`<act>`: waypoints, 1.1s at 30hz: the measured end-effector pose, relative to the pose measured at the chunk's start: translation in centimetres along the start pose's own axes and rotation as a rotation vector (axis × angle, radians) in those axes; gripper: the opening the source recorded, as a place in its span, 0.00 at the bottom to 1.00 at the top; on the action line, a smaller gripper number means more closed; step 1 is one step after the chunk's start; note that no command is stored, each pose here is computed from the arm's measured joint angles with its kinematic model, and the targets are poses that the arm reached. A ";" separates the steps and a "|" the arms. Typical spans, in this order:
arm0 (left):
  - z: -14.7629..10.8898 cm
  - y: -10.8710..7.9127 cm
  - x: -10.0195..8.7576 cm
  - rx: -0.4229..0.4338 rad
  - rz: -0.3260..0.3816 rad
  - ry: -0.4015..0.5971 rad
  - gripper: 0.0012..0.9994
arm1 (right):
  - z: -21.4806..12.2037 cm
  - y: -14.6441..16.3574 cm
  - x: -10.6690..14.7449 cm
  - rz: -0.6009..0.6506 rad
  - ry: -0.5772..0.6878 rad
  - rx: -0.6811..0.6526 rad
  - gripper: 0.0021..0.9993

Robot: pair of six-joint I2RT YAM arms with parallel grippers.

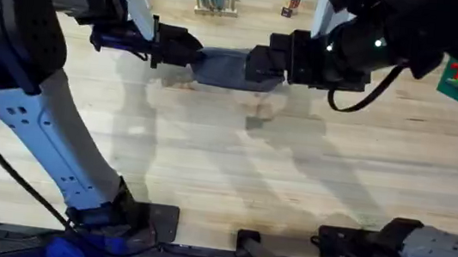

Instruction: Unzip the bag, pick up the pens from the table one at a time and place them inside, then zip the bag closed.

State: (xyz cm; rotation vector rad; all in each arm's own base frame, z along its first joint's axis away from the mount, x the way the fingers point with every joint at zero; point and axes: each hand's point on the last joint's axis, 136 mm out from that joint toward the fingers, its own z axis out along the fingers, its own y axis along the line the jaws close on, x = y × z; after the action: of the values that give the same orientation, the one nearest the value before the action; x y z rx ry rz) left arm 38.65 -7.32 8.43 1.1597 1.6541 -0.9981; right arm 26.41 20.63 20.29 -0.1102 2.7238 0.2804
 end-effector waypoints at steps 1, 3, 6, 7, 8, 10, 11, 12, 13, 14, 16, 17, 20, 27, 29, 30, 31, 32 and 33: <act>0.0 0.0 0.0 0.000 0.000 0.000 0.04 | 0.0 0.0 0.0 -0.002 0.000 0.000 1.00; 0.0 0.0 0.0 0.000 0.000 0.000 0.04 | 0.0 0.0 0.0 -0.002 0.000 0.000 1.00; 0.0 0.0 0.0 0.000 0.000 0.000 0.04 | 0.0 0.0 0.0 -0.003 0.000 0.000 1.00; 0.0 0.0 0.0 0.000 0.001 0.000 0.04 | 0.0 0.0 0.0 -0.003 0.000 0.000 1.00; 0.0 0.0 0.0 -0.001 0.001 0.000 0.04 | 0.0 0.0 0.0 -0.003 0.000 0.000 1.00; 0.0 0.1 0.0 -0.001 0.001 0.000 0.04 | 0.0 0.0 0.0 -0.002 -0.001 0.000 1.00; 0.0 0.1 0.0 -0.002 0.002 0.000 0.04 | 0.0 0.0 -0.1 -0.002 -0.002 -0.002 1.00; 0.0 0.1 0.0 -0.002 0.002 0.000 0.04 | 0.0 0.1 -0.1 -0.002 -0.006 -0.004 1.00; 0.0 0.1 0.0 -0.002 0.003 0.000 0.04 | 0.0 0.2 -0.3 -0.002 -0.013 -0.009 1.00; 0.0 0.1 0.0 -0.002 0.003 0.000 0.04 | 0.0 0.4 -0.5 0.000 -0.021 -0.015 1.00; 0.0 0.1 0.0 -0.002 0.003 0.000 0.04 | 0.0 0.7 -1.1 0.002 -0.043 -0.030 1.00; 0.0 0.1 0.0 -0.002 0.003 0.000 0.04 | 0.0 0.9 -1.3 0.003 -0.051 -0.035 1.00; 0.0 0.1 0.0 -0.002 0.003 0.000 0.04 | -0.1 1.2 -1.7 0.005 -0.068 -0.047 1.00; 0.0 0.1 0.0 -0.002 0.003 0.000 0.04 | 0.3 1.6 -2.3 0.008 -0.080 -0.056 1.00; 0.0 0.1 0.0 -0.002 0.003 0.000 0.04 | 1.0 2.1 -2.9 0.008 -0.084 -0.058 1.00; 0.0 0.1 0.0 -0.002 0.003 0.000 0.04 | 1.4 2.3 -3.1 0.008 -0.081 -0.056 1.00; 0.0 0.1 0.0 -0.002 0.003 0.000 0.04 | 1.8 2.5 -3.3 0.007 -0.073 -0.051 1.00; 0.0 0.1 0.0 -0.002 0.003 0.000 0.04 | 2.4 2.7 -3.5 0.006 -0.063 -0.045 1.00; 0.0 0.1 0.0 -0.002 0.003 0.000 0.04 | 2.9 2.9 -3.7 0.005 -0.057 -0.039 1.00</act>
State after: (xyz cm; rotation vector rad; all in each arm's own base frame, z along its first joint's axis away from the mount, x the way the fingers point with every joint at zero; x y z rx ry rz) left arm 38.73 -7.30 8.42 1.1607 1.6528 -0.9940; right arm 30.53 24.16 19.68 -0.1049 2.6636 0.3335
